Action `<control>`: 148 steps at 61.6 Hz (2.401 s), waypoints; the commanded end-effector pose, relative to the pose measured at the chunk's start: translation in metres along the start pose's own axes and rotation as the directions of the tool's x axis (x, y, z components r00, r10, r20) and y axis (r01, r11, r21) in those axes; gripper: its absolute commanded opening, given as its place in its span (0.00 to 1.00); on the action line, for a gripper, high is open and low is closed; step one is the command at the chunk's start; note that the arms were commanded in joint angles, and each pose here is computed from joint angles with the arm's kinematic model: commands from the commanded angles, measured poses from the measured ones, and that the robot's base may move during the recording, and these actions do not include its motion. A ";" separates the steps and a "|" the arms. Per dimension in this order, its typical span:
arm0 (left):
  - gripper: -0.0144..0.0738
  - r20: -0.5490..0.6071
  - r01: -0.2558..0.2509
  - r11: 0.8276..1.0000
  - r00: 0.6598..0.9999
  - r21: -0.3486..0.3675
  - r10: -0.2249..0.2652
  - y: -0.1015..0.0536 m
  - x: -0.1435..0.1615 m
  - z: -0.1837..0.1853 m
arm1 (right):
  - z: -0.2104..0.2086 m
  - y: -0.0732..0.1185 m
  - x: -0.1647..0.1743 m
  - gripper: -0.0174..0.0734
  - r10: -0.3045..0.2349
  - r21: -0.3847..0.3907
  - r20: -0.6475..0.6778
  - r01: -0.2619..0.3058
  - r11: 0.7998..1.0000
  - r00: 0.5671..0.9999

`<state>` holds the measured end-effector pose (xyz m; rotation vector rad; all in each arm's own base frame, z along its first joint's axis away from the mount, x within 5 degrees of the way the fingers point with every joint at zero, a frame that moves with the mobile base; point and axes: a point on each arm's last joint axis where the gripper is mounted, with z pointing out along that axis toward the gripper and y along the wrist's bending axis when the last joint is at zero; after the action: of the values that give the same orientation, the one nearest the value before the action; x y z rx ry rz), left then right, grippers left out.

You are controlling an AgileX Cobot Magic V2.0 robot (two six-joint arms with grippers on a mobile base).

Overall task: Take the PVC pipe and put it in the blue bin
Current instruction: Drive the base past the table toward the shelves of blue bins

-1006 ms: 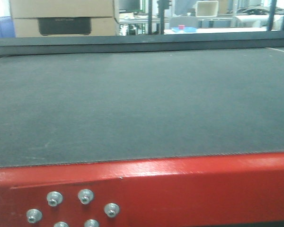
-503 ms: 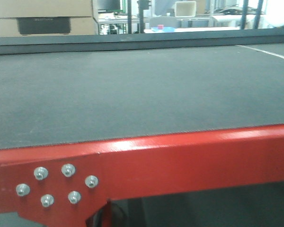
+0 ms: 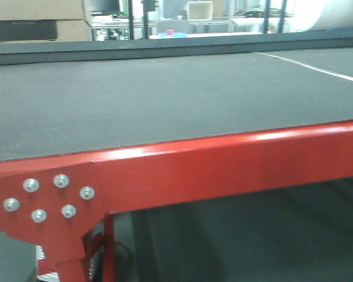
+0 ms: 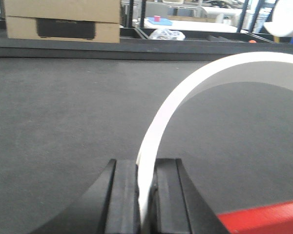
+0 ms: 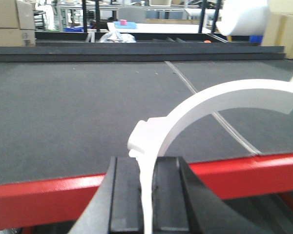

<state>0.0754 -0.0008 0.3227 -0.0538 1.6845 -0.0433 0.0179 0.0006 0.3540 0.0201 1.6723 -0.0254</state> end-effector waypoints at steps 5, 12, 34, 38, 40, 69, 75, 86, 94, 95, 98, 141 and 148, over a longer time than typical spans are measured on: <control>0.04 0.027 0.005 1.000 1.000 -0.005 -0.005 0.000 -0.003 -0.001 | -0.001 0.000 -0.002 0.01 0.001 0.002 0.030 -0.001 1.000 1.000; 0.04 0.027 0.005 1.000 1.000 -0.005 -0.005 0.000 -0.003 -0.001 | -0.001 0.000 -0.002 0.01 0.001 0.002 0.030 -0.001 1.000 1.000; 0.04 0.027 0.005 1.000 1.000 -0.005 -0.005 0.000 -0.003 -0.001 | -0.001 0.000 -0.002 0.01 0.001 0.002 0.030 -0.001 1.000 1.000; 0.04 0.027 0.005 1.000 1.000 -0.005 -0.005 0.000 -0.003 -0.001 | -0.001 0.000 -0.002 0.01 0.001 0.002 0.030 -0.001 1.000 1.000; 0.04 0.027 0.005 1.000 1.000 -0.005 -0.005 0.000 -0.003 -0.001 | -0.001 0.000 -0.002 0.01 0.001 0.002 0.030 -0.001 1.000 1.000; 0.04 0.027 0.005 1.000 1.000 -0.005 -0.005 0.000 -0.003 -0.001 | -0.001 0.000 -0.003 0.01 0.001 0.002 0.032 -0.001 1.000 0.999; 0.04 0.027 0.005 1.000 1.000 -0.005 -0.005 0.000 -0.003 -0.001 | -0.001 0.000 -0.003 0.01 0.001 0.002 0.032 -0.001 1.000 0.999; 0.04 0.027 0.005 1.000 1.000 -0.005 -0.005 0.000 -0.003 -0.001 | -0.001 0.000 -0.003 0.01 0.001 0.002 0.032 -0.001 1.000 0.999; 0.04 0.027 0.005 1.000 1.000 -0.005 -0.005 0.000 -0.003 -0.001 | -0.001 0.000 -0.003 0.01 0.001 0.002 0.032 -0.001 1.000 0.999; 0.04 0.027 0.005 1.000 1.000 -0.005 -0.005 0.000 -0.003 -0.001 | -0.001 0.000 -0.003 0.01 0.001 0.002 0.032 -0.001 1.000 0.999; 0.04 0.027 0.005 1.000 1.000 -0.005 -0.005 0.000 -0.003 -0.001 | -0.001 0.000 -0.003 0.01 0.001 0.002 0.032 -0.001 1.000 0.999; 0.04 0.027 0.005 1.000 1.000 -0.005 -0.005 0.000 -0.003 -0.001 | -0.001 0.000 -0.003 0.01 0.001 0.002 0.032 -0.001 1.000 0.999; 0.04 0.027 0.005 1.000 1.000 -0.005 -0.005 0.000 -0.003 -0.001 | -0.001 0.000 -0.003 0.01 0.001 0.002 0.032 -0.001 1.000 0.999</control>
<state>0.0754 -0.0007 0.3226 -0.0527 1.6846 -0.0413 0.0176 0.0007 0.3543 0.0200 1.6684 -0.0255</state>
